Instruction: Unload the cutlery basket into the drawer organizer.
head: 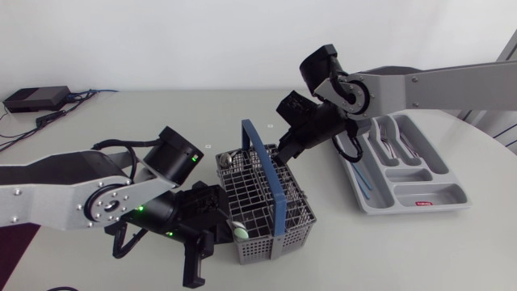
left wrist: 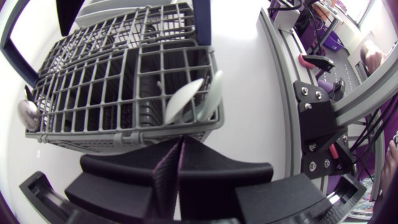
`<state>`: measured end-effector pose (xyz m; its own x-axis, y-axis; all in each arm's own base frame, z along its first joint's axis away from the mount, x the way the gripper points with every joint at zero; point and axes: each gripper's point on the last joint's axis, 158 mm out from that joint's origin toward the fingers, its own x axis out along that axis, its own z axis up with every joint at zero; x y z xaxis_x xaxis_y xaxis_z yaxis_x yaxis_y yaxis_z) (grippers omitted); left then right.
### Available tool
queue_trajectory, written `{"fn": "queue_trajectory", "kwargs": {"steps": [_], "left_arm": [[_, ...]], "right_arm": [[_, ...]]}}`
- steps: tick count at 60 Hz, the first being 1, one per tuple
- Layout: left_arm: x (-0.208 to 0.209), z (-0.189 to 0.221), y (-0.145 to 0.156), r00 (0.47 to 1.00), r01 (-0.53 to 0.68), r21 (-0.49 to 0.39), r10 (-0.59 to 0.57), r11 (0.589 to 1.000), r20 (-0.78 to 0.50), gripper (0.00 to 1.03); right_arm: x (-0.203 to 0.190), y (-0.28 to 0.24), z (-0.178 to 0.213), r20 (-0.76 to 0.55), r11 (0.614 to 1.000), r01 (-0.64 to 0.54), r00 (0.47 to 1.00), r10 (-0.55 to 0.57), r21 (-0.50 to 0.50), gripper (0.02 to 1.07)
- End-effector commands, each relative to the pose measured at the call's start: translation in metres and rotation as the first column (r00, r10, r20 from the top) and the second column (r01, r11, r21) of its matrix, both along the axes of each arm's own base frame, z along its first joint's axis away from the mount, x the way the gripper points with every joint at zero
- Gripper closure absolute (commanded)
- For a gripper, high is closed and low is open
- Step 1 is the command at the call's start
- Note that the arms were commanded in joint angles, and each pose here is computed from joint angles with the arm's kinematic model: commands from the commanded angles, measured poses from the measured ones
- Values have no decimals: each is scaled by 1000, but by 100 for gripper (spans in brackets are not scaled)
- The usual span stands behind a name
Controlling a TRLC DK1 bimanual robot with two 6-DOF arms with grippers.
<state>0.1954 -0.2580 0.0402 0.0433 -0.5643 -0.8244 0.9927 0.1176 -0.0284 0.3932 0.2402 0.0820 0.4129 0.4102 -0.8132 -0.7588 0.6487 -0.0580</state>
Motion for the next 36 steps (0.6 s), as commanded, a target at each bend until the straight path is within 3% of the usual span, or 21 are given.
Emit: {"fn": "queue_trajectory", "kwargs": {"steps": [1,19,36], "left_arm": [[-4,5,-5,1000,2,-9,-3,1000,-16,82],[84,39,71,960,-253,-104,263,962,94,82],[174,46,73,894,-403,-253,437,879,94,81]], "right_arm": [[-3,-2,9,8,1000,25,1000,-25,6,101],[-96,-45,40,40,1000,-2,999,1,13,101],[-187,-45,20,-35,993,-116,993,117,9,101]]}}
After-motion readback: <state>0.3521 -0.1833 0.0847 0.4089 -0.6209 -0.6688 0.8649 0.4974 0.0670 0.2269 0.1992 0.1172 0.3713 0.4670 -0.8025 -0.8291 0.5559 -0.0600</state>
